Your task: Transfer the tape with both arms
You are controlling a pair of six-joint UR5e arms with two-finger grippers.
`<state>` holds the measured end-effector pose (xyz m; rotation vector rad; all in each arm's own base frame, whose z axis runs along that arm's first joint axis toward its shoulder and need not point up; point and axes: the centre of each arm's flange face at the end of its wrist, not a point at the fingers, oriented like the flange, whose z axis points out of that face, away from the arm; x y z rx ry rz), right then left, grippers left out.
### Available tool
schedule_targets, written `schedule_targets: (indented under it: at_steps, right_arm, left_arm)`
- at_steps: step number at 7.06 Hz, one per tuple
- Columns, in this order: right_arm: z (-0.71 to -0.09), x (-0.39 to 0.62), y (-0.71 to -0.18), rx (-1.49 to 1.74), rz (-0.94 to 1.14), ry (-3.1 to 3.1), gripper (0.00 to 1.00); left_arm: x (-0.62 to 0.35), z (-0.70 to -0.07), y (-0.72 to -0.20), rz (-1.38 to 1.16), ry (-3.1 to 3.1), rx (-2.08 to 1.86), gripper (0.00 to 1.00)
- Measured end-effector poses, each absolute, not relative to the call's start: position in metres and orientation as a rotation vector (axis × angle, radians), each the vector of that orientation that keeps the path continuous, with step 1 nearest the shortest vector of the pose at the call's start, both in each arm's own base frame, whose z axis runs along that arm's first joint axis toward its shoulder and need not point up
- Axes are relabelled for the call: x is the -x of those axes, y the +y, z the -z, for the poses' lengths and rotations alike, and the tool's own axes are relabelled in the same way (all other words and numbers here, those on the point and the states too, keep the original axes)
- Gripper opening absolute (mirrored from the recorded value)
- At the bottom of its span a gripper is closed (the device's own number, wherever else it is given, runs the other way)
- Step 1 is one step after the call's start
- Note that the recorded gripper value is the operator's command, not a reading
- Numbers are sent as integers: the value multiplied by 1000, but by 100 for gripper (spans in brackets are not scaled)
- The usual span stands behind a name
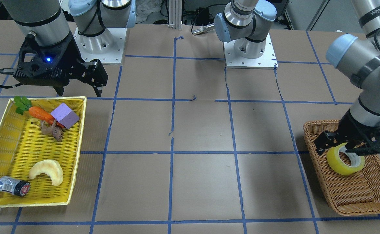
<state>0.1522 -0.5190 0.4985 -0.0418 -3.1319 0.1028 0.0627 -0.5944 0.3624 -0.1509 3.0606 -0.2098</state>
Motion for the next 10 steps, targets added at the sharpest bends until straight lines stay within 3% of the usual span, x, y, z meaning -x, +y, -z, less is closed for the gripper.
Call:
schedule_targets:
  at_steps: [5,10]
  right_arm:
    - [-499,-151,-519,42,-102,-3131,100]
    - [-499,-152,-519,33,-103,-3131,100]
  left_arm:
    - [135,-452,-524,93,3151,-67,100]
    - [159,-458,-511,41,3173,-129,100]
